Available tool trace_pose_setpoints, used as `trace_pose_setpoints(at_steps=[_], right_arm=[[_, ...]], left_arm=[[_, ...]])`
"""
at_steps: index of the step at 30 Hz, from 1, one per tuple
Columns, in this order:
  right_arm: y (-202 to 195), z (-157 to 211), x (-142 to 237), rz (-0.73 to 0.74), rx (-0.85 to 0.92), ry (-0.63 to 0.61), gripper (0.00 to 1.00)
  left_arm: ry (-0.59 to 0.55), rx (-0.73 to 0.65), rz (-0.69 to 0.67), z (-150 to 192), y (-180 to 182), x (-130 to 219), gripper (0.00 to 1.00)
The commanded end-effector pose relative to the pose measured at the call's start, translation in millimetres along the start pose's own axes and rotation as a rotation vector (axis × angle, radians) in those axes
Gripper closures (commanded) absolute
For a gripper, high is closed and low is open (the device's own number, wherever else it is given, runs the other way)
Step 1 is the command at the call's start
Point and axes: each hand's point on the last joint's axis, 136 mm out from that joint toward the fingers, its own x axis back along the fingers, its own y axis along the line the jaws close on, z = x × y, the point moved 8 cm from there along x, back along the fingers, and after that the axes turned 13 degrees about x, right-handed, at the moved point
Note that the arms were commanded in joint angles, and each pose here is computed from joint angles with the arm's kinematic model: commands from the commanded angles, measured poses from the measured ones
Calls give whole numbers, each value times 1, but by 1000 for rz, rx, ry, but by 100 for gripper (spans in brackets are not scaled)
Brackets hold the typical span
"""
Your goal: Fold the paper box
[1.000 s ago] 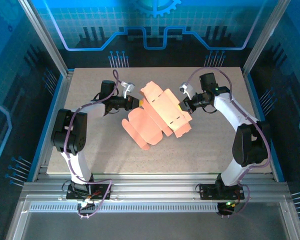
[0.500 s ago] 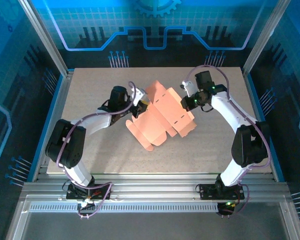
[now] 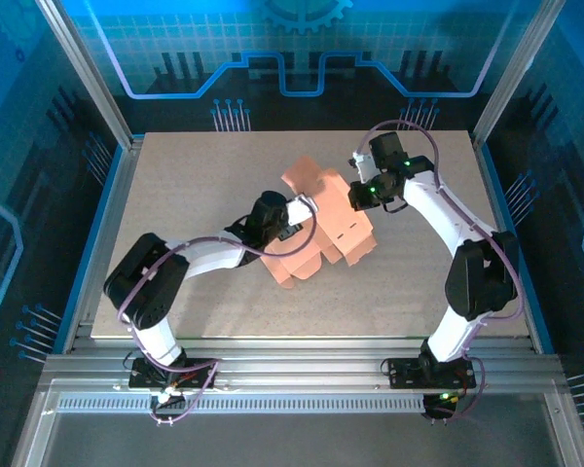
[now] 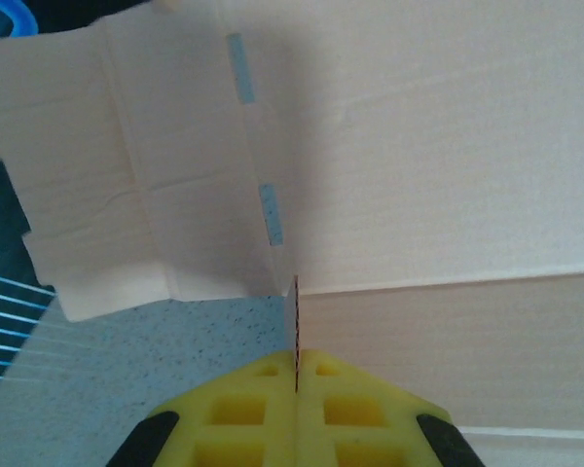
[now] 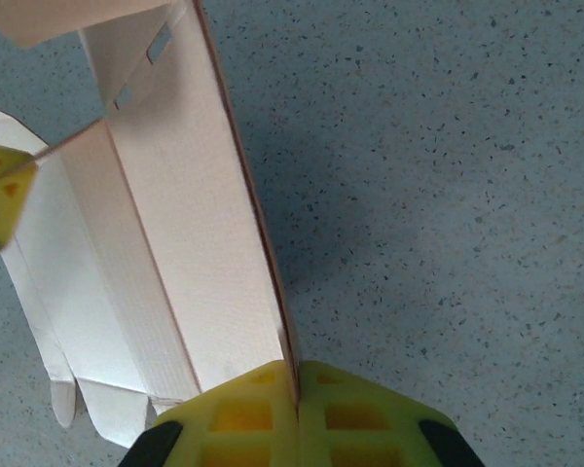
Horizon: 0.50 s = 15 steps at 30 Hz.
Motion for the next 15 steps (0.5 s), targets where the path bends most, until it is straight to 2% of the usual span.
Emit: trace_pose_setpoints(at_steps=[1, 5, 8, 11, 15], right_arm=[[5, -21, 2, -22, -33, -75, 100], [5, -23, 2, -31, -39, -83, 100], [4, -23, 2, -33, -37, -84, 100], [3, -23, 1, -32, -37, -84, 100], [3, -22, 2, -36, -35, -89, 100]], left_arm=[[-6, -164, -90, -7, -17, -12, 98], [-5, -276, -188, -2, -31, -26, 99], [0, -294, -194, 0, -35, -30, 100], [-10, -217, -162, -4, -32, -27, 100], [9, -8, 8, -6, -25, -20, 95]])
